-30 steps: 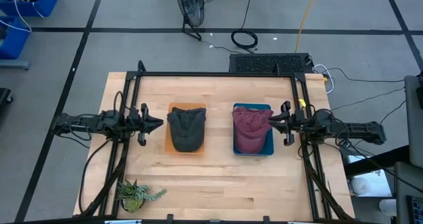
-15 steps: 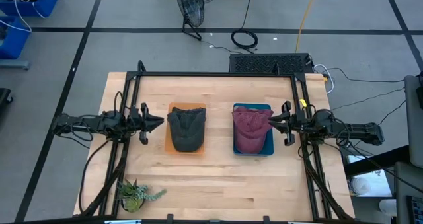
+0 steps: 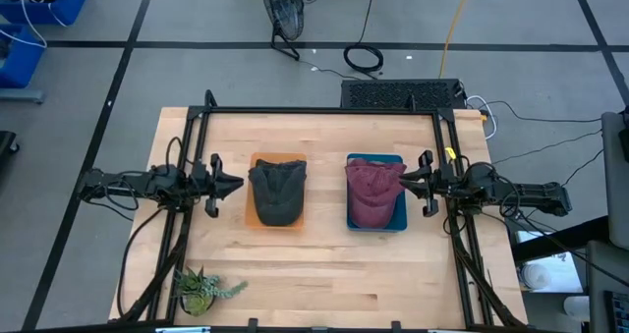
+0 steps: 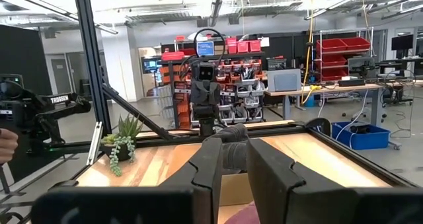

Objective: Pick & Place hat
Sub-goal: Return to Home Position

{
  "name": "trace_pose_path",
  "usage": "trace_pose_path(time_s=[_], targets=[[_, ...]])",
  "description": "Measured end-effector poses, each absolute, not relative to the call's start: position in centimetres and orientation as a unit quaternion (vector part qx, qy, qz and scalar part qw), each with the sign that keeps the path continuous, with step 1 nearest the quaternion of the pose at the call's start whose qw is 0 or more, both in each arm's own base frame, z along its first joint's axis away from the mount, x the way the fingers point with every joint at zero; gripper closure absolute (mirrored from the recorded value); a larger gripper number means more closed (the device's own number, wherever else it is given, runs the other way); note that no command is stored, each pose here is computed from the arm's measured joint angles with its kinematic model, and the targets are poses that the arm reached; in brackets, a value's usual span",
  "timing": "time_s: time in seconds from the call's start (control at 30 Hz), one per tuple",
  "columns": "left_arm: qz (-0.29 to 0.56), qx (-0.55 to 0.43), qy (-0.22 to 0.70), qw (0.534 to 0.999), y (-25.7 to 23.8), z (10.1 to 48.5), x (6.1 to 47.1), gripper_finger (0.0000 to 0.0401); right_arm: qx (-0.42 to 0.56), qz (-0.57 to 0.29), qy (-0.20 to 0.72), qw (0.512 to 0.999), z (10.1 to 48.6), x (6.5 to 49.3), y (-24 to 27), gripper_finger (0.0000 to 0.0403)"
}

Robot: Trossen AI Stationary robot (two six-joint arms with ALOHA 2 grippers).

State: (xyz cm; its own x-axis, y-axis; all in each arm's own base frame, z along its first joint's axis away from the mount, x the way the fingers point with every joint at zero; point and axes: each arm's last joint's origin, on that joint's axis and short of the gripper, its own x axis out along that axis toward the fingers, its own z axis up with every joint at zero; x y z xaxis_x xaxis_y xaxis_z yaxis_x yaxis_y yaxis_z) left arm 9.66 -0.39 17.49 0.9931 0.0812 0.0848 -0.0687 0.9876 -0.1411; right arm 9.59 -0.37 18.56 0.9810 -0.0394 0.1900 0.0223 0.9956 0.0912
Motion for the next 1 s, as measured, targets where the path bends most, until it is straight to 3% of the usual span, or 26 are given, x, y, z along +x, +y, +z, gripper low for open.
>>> trace_pose_path(time_s=[1.0], targets=[[0.028,-0.033,-0.039,0.998,-0.45,17.41,9.67,0.0355,0.044,-0.015,-0.096,0.994,18.56,9.59,-0.36,0.0344]])
